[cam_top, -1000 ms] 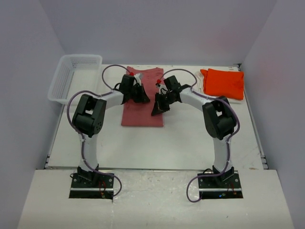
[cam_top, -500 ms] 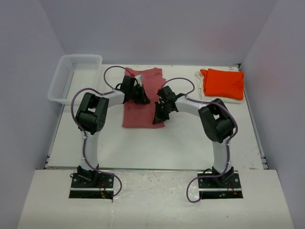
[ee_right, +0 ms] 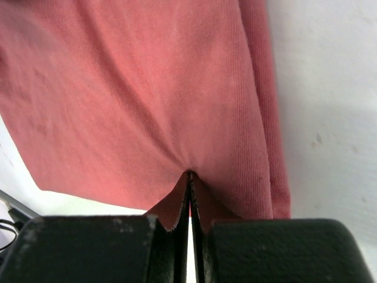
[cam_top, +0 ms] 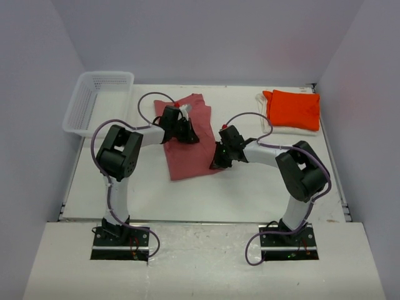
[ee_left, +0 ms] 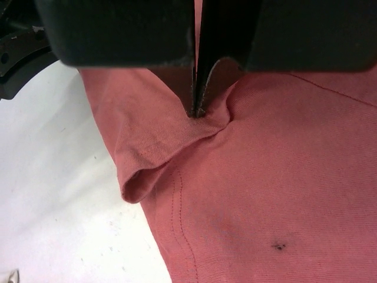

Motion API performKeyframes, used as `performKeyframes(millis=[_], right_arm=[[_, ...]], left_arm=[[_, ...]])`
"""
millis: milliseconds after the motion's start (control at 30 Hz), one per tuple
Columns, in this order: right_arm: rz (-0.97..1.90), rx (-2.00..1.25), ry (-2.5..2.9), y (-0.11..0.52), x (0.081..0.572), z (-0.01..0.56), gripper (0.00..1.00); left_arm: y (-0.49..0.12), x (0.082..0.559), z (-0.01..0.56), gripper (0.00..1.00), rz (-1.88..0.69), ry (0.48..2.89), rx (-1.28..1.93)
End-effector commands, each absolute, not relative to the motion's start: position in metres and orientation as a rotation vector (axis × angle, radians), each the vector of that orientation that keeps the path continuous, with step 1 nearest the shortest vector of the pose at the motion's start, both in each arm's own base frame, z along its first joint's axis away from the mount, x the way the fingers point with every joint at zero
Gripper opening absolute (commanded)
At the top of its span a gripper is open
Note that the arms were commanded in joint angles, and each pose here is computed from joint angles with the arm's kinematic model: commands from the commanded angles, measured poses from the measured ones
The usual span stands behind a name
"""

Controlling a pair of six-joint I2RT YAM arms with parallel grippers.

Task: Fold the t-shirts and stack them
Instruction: Fold the folded rectangular tshirt in 1/3 of the way

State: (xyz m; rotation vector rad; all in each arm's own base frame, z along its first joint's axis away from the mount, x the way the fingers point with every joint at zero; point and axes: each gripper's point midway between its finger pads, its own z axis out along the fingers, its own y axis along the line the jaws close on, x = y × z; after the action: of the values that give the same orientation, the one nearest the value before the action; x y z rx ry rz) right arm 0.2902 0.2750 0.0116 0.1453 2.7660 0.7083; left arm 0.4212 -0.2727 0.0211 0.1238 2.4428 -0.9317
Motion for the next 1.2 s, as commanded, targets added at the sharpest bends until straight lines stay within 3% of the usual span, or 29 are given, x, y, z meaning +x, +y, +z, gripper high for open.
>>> performKeyframes(millis=[0, 300, 600, 1033, 1100, 1167], right_arm=[[0.416, 0.22, 2.93, 0.223, 0.24, -0.034, 0.0], [0.412, 0.258, 2.944, 0.205, 0.197, -0.042, 0.0], [0.402, 0.284, 2.908, 0.192, 0.178, -0.036, 0.0], [0.435, -0.034, 2.713, 0.224, 0.212, 0.012, 0.0], [0.445, -0.049, 2.669, 0.229, 0.214, 0.028, 0.05], [0.498, -0.066, 2.613, 0.233, 0.208, 0.054, 0.17]], left_arm=[[-0.296, 0.412, 0.011, 0.0, -0.939, 2.468, 0.207], [-0.338, 0.392, 0.007, 0.0, -1.006, 2.489, 0.279], [-0.331, 0.359, 0.006, 0.0, -0.975, 2.519, 0.261], [-0.334, 0.369, 0.023, 0.0, -0.953, 2.452, 0.321], [-0.336, 0.371, 0.027, 0.0, -0.962, 2.442, 0.334], [-0.339, 0.372, 0.033, 0.0, -0.98, 2.427, 0.352]])
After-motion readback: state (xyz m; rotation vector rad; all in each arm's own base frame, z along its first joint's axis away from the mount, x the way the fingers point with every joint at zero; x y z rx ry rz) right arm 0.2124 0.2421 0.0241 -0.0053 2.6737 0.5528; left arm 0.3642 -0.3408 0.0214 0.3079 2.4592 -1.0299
